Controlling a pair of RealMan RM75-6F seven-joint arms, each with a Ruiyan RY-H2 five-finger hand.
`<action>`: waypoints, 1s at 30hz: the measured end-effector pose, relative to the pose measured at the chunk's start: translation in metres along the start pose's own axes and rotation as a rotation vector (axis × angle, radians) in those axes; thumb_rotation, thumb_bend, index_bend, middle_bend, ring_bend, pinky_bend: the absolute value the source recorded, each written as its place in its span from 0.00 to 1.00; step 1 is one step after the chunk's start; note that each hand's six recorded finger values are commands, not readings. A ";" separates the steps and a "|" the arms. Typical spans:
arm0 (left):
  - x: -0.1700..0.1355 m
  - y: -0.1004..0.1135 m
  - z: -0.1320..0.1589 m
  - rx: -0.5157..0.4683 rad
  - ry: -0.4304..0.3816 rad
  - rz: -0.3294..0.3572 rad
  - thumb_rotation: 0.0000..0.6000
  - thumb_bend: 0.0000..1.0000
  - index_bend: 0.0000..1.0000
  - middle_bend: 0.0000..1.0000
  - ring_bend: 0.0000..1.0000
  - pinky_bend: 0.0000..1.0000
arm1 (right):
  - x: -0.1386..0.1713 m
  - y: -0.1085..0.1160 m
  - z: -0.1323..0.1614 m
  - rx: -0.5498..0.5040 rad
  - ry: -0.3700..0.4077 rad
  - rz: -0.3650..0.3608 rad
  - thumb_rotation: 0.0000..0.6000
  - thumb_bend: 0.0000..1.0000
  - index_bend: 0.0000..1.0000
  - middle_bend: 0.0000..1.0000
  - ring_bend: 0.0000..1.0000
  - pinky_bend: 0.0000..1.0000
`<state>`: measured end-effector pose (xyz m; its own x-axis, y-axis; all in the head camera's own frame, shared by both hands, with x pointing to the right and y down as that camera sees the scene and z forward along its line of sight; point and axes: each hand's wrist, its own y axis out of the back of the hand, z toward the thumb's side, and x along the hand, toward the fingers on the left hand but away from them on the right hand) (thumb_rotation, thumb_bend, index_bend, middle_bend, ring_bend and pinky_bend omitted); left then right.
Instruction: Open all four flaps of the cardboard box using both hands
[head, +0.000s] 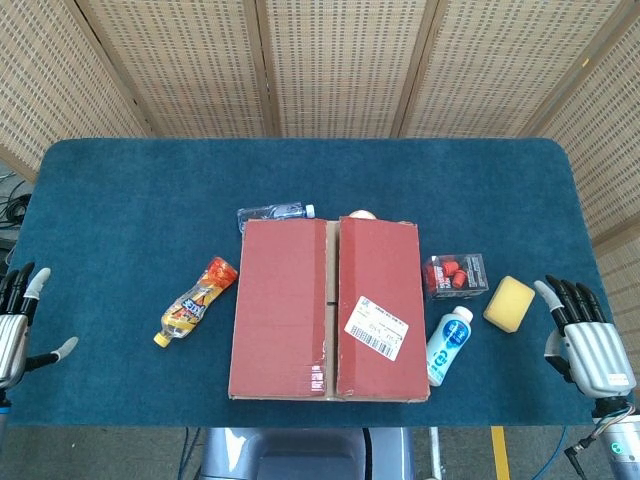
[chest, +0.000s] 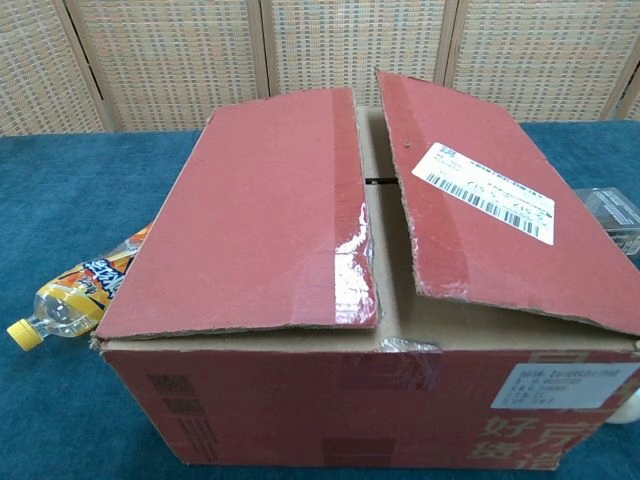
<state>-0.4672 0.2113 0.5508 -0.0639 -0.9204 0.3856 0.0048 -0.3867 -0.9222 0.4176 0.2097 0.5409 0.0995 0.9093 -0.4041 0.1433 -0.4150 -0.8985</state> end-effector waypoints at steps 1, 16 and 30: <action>0.000 0.000 0.000 0.001 0.000 -0.002 0.81 0.10 0.04 0.00 0.00 0.00 | -0.001 0.001 0.002 -0.006 0.009 0.000 1.00 1.00 0.07 0.09 0.00 0.00; 0.005 0.002 0.001 0.024 -0.001 -0.013 0.81 0.11 0.04 0.00 0.00 0.00 | -0.052 0.035 0.074 -0.164 0.353 0.023 1.00 1.00 0.26 0.24 0.00 0.00; 0.007 0.001 0.000 0.039 0.014 -0.036 0.81 0.11 0.04 0.00 0.00 0.00 | -0.093 0.047 0.176 -0.216 0.669 0.220 1.00 1.00 0.29 0.28 0.00 0.00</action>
<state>-0.4673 0.2043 0.5530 -0.0790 -0.9049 0.4181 0.0408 -0.4220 -0.9057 0.2415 0.1112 0.5064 0.7176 0.6197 -0.3180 0.2351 -0.6452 -0.7270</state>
